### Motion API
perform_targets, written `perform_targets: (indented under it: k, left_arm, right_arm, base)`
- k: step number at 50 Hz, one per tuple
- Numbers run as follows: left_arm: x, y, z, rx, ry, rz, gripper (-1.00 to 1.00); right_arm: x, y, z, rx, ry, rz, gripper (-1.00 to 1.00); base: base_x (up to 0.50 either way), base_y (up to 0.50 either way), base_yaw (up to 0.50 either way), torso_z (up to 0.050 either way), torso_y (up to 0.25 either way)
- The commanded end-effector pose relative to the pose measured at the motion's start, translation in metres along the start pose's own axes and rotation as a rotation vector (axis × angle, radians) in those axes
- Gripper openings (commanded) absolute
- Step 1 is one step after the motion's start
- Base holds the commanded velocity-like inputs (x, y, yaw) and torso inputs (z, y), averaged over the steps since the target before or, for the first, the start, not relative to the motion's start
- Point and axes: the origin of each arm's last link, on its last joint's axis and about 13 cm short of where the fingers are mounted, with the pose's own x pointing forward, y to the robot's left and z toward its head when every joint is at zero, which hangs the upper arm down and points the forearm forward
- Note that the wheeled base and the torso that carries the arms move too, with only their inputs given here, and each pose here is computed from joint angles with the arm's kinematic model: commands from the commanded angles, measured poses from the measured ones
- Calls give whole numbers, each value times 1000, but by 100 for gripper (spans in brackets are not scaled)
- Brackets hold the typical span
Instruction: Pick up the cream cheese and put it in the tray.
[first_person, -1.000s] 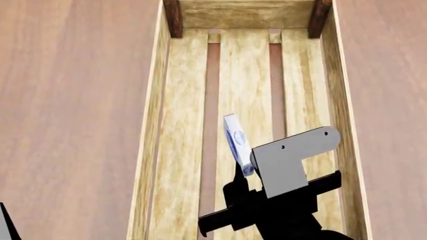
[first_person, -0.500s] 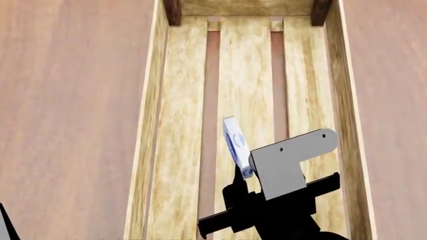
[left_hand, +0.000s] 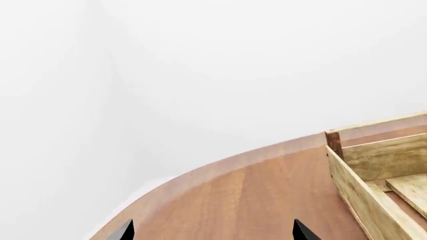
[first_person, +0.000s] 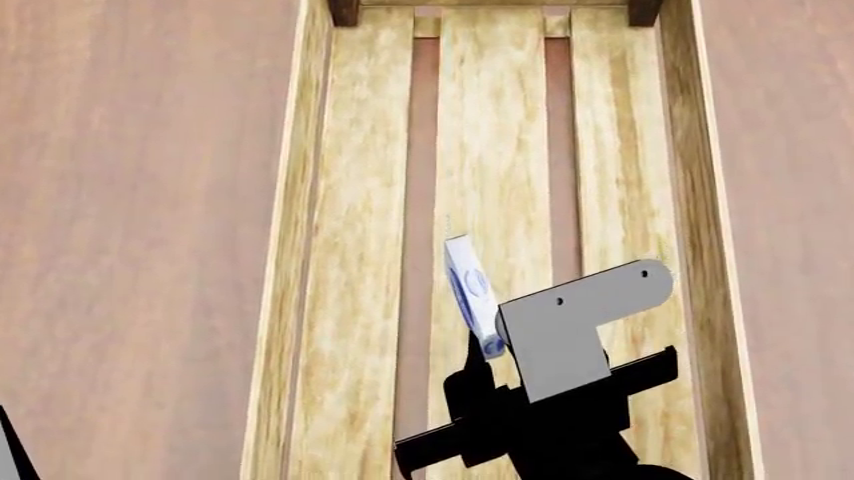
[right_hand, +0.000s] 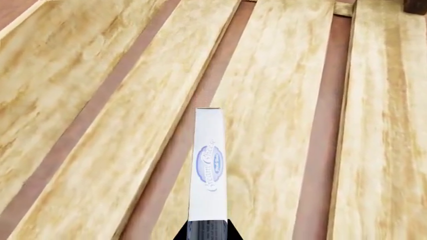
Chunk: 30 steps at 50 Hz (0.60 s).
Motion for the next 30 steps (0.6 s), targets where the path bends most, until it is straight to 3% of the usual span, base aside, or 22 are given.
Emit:
perform_targets:
  k: [1, 15, 16, 18, 20, 30]
  left_arm:
    - [0, 0, 0, 0, -1, 0, 100]
    - [0, 0, 0, -7, -2, 3, 100]
    - [0, 1, 1, -58, 8, 7, 100]
    - [1, 1, 0, -30, 3, 8, 100]
    - [0, 1, 1, -59, 20, -4, 100]
    - [0, 1, 1, -35, 5, 6, 100]
  right_arm:
    - [1, -1, 0, -4, -12, -2, -100]
    - [1, -1, -1, -6, -11, 1, -100]
    - [1, -1, 0, -5, -12, 1, -100]
    - [1, -1, 0, -5, -12, 1, -100]
    - [1, 0, 0, -7, -11, 0, -100]
    - [1, 0, -2, -6, -8, 1, -100]
  base:
    - [0, 0, 0, 0, -43]
    - [0, 0, 0, 0, -48]
    - [0, 0, 0, 0, 0]
    - [0, 0, 0, 0, 0]
    - [0, 0, 0, 0, 0]
    - [0, 0, 0, 0, 0]
